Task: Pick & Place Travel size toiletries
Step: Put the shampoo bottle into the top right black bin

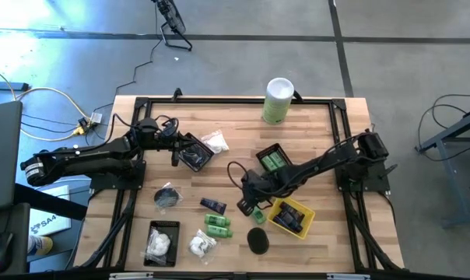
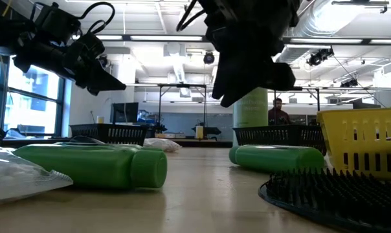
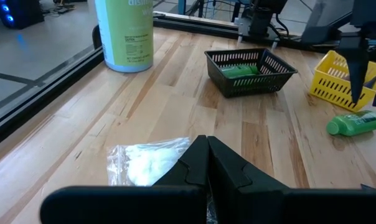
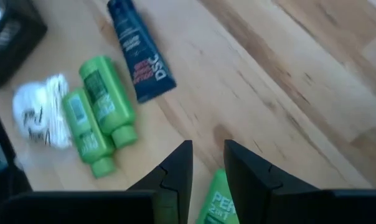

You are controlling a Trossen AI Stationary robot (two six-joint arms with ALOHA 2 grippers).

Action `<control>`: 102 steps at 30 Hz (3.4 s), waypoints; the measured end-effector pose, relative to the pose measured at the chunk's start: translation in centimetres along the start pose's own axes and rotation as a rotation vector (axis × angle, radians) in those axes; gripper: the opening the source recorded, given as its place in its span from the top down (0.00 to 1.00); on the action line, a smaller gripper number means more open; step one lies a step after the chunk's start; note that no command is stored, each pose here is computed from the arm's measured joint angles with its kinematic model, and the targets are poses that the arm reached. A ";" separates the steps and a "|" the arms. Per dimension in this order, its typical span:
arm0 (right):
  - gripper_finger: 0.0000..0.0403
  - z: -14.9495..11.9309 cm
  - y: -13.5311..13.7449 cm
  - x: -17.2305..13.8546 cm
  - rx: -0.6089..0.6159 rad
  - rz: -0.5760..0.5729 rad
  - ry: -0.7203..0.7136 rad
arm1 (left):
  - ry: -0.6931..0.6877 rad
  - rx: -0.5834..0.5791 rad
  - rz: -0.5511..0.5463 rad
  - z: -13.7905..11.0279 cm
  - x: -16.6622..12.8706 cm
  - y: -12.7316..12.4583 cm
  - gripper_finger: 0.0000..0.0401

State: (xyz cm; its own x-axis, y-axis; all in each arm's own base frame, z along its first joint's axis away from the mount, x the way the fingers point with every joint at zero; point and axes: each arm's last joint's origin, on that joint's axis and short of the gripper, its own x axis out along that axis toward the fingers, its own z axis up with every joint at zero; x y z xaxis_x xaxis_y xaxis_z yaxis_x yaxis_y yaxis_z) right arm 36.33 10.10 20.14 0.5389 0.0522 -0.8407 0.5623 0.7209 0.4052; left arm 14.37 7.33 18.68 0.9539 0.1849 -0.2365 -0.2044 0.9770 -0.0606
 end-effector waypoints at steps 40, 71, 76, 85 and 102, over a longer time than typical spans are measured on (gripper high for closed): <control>0.53 -1.1 -1.6 3.6 0.081 -0.162 0.052 | 0.004 -0.001 0.000 0.0 0.0 0.0 1.00; 0.59 -2.0 -1.6 3.9 0.059 -0.197 0.085 | 0.011 0.000 0.000 -0.1 0.0 0.0 1.00; 0.59 -1.8 -1.9 3.7 0.057 -0.219 0.072 | 0.015 0.023 0.000 -0.1 0.0 0.0 1.00; 0.59 -0.9 -2.1 2.6 0.059 -0.210 0.059 | 0.003 0.028 0.000 0.0 0.0 0.0 1.00; 0.70 -0.5 -1.3 -0.8 0.155 -0.030 0.246 | 0.003 0.029 0.000 0.0 0.0 0.0 1.00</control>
State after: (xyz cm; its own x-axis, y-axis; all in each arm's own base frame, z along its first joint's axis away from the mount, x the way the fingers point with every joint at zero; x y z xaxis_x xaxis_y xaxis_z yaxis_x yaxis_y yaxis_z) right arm 34.86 9.44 20.11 0.3632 0.2117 -0.9074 0.6751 0.6114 0.4128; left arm 14.37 7.33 18.65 0.9532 0.1845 -0.2393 -0.1977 0.9797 -0.0321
